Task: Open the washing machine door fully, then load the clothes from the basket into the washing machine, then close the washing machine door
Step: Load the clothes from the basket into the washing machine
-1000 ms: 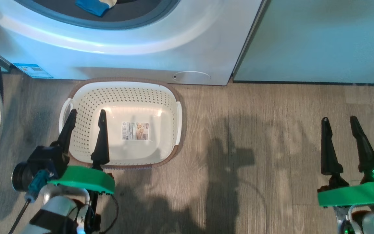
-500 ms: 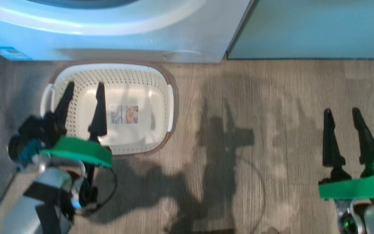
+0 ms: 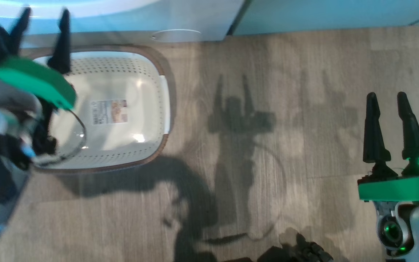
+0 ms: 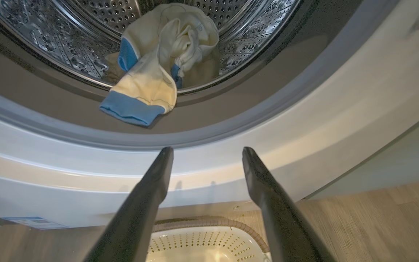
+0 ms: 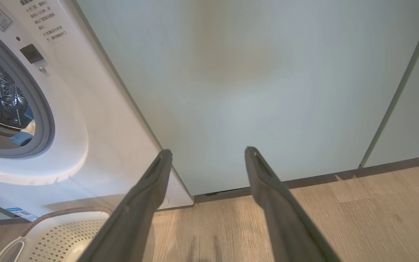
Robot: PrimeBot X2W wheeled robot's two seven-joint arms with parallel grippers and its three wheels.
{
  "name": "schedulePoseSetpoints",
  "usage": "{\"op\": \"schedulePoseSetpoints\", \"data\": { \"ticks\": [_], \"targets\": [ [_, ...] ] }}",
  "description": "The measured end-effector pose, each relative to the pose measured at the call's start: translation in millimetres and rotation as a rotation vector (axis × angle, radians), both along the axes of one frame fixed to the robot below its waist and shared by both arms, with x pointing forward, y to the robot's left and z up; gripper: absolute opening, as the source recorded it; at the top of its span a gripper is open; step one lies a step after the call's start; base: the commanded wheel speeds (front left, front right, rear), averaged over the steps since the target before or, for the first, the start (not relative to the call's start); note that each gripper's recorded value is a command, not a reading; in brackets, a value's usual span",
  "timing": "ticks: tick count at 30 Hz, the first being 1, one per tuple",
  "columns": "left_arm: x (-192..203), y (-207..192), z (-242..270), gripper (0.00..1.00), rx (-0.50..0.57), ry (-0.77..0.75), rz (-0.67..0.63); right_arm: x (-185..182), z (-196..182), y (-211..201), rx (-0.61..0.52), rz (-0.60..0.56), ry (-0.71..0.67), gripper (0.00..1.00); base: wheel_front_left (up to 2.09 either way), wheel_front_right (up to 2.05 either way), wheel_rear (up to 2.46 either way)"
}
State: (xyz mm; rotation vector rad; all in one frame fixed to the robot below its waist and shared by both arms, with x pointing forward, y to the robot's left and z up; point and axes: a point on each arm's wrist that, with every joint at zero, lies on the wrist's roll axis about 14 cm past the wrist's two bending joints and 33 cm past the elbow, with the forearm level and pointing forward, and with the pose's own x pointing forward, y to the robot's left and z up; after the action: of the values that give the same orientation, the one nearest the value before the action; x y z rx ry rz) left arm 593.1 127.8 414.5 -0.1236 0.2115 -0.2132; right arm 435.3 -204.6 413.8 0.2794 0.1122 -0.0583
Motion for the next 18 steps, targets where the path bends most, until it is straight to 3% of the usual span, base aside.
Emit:
{"op": "schedulePoseSetpoints", "data": {
  "ticks": [9, 18],
  "targets": [
    [50.1, -14.3, 7.5, 1.00, 0.028, 0.096, -0.087, -4.9, -1.1, -12.3, 0.031, -0.045, 0.012, 1.00, 0.00, 0.00, 0.00],
    [91.6, -20.7, -3.6, 1.00, 0.050, 0.207, -0.095, -9.2, -4.3, -20.7, 0.046, -0.076, 0.029, 1.00, 0.00, 0.00, 0.00]
  ]
}}
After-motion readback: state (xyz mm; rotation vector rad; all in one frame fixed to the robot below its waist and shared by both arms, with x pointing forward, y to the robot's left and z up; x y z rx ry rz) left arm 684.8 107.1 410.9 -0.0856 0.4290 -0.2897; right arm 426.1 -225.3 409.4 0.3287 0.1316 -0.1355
